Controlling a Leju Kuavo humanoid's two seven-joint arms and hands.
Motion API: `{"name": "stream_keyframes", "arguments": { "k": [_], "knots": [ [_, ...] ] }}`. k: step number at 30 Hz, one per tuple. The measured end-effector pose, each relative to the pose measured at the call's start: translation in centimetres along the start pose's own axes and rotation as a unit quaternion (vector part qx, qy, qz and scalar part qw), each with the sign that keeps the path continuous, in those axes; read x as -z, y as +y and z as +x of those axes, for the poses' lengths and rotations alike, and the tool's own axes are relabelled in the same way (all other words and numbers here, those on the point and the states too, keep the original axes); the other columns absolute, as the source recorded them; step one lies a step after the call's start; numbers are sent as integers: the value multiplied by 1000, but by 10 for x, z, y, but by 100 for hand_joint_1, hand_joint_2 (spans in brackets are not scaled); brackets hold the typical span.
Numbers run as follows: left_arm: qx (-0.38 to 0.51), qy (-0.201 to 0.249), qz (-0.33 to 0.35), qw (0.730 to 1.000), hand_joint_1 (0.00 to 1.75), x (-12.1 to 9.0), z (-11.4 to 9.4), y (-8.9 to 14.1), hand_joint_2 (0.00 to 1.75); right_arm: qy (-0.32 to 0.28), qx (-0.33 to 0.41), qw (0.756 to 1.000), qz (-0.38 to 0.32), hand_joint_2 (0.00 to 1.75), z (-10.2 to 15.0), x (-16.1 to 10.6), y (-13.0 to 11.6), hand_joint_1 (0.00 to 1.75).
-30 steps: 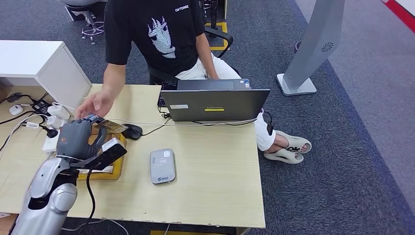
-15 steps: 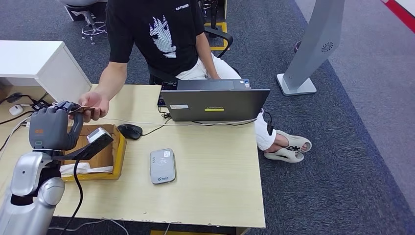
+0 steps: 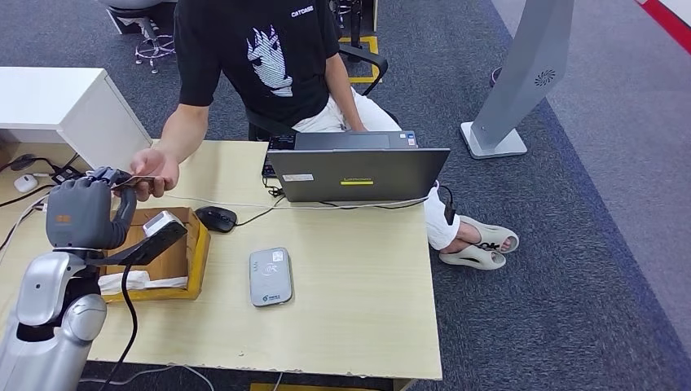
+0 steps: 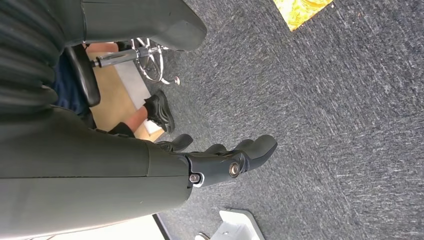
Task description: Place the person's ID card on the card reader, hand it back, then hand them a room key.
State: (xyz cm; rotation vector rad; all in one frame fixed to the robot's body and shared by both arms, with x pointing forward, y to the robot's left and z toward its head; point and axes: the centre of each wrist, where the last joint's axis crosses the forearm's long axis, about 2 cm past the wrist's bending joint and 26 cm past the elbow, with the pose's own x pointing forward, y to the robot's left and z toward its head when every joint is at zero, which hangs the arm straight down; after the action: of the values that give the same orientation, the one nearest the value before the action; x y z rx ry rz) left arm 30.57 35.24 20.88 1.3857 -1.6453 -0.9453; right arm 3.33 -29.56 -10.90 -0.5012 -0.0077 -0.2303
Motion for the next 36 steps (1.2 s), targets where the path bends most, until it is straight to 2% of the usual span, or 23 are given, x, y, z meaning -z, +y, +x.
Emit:
{"name": "stream_keyframes", "arguments": {
  "k": [16,20,25,36],
  "knots": [
    [1,0,5,1000,175,3,0,2,175,0,0,1000,0,175,0,0,0,0],
    [9,3,11,1000,0,3,0,2,175,0,-1,1000,0,175,0,0,0,0],
    [50,11,50,997,0,-5,-3,-1,175,0,-7,1000,-1,175,0,0,0,0],
    [49,13,43,998,0,-15,-3,-9,175,4,-11,1000,2,175,0,-1,2,0]
  ]
}}
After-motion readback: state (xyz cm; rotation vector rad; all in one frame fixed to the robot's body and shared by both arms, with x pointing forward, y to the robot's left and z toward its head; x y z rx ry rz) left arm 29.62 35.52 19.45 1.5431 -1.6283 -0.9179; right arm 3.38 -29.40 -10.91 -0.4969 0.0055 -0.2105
